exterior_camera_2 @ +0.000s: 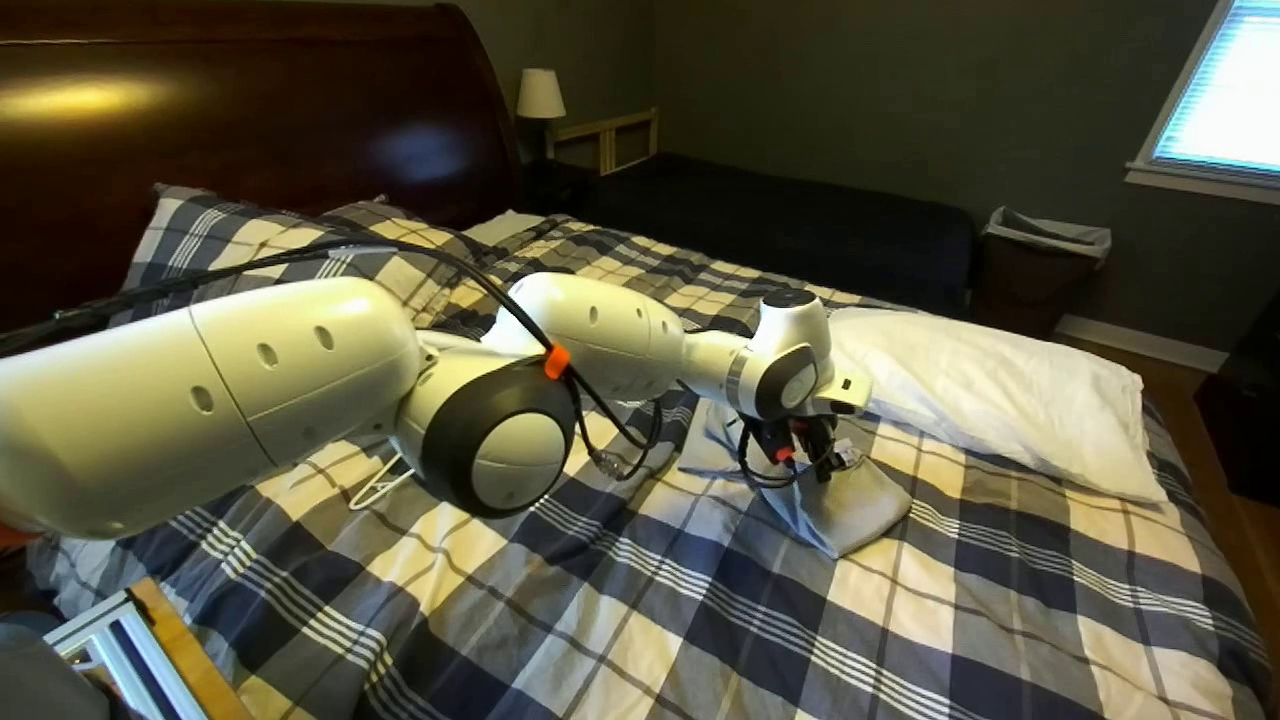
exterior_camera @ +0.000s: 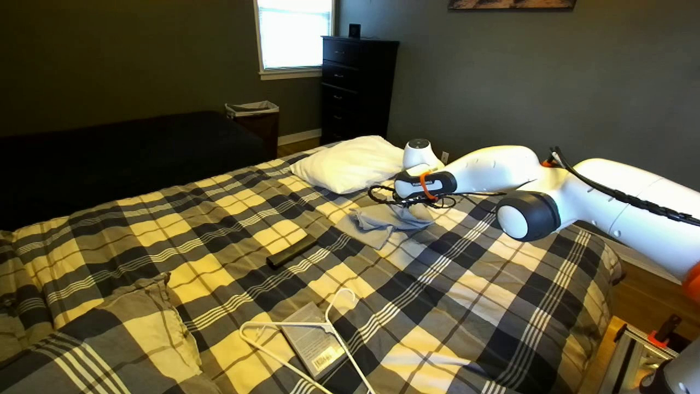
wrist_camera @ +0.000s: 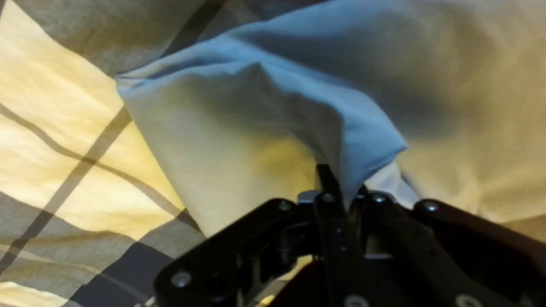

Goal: Move the grey t-shirt to the left and unfold it

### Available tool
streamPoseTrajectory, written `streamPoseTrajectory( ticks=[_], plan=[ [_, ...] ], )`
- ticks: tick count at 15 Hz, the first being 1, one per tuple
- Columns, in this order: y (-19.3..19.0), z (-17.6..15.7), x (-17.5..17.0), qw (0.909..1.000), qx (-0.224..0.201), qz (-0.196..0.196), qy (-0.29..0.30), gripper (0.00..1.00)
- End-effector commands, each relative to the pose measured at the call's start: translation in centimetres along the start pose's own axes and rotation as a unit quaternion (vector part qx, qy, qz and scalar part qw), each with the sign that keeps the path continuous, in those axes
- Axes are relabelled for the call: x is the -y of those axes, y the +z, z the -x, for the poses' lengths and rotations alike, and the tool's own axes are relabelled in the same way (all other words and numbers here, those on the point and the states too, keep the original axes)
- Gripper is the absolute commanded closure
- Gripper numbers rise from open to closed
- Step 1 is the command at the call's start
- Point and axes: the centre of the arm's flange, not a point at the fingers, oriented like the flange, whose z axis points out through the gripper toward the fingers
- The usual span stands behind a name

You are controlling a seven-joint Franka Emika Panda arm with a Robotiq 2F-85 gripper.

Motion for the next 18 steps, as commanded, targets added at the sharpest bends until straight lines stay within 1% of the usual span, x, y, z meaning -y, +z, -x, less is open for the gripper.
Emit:
streamPoseTrajectory(
  ticks=[1,2,4,7,8,9,10,11,12,13,15,18],
  plan=[
    [1.2,-4.3,-0.3,0.9993,-0.02,-0.009,0.029,1.0],
    [1.6,-4.8,-1.2,0.9989,-0.019,-0.007,0.043,1.0],
    [3.1,-5.6,-4.4,0.9957,-0.005,0.0,0.093,1.0],
    [5.0,-5.9,-11.8,0.9852,0.018,0.011,0.17,1.0],
    [4.5,-5.9,-13.1,0.9809,0.02,-0.004,0.194,1.0],
    [2.3,-3.4,-11.9,0.9888,0.01,0.013,0.148,0.98],
    [2.6,-3.8,-13.8,0.9861,0.013,0.012,0.165,0.98],
    [2.7,-4.0,-14.9,0.9845,0.015,0.011,0.175,1.0],
    [1.7,-3.5,-14.9,0.9841,-0.002,0.011,0.177,1.0],
    [1.2,-3.8,-15.4,0.9825,-0.006,0.007,0.186,1.0],
    [0.6,-4.7,-17.6,0.9736,-0.014,0.018,0.227,1.0],
    [1.0,-5.6,-21.7,0.9553,-0.012,0.053,0.29,1.0]
  ],
)
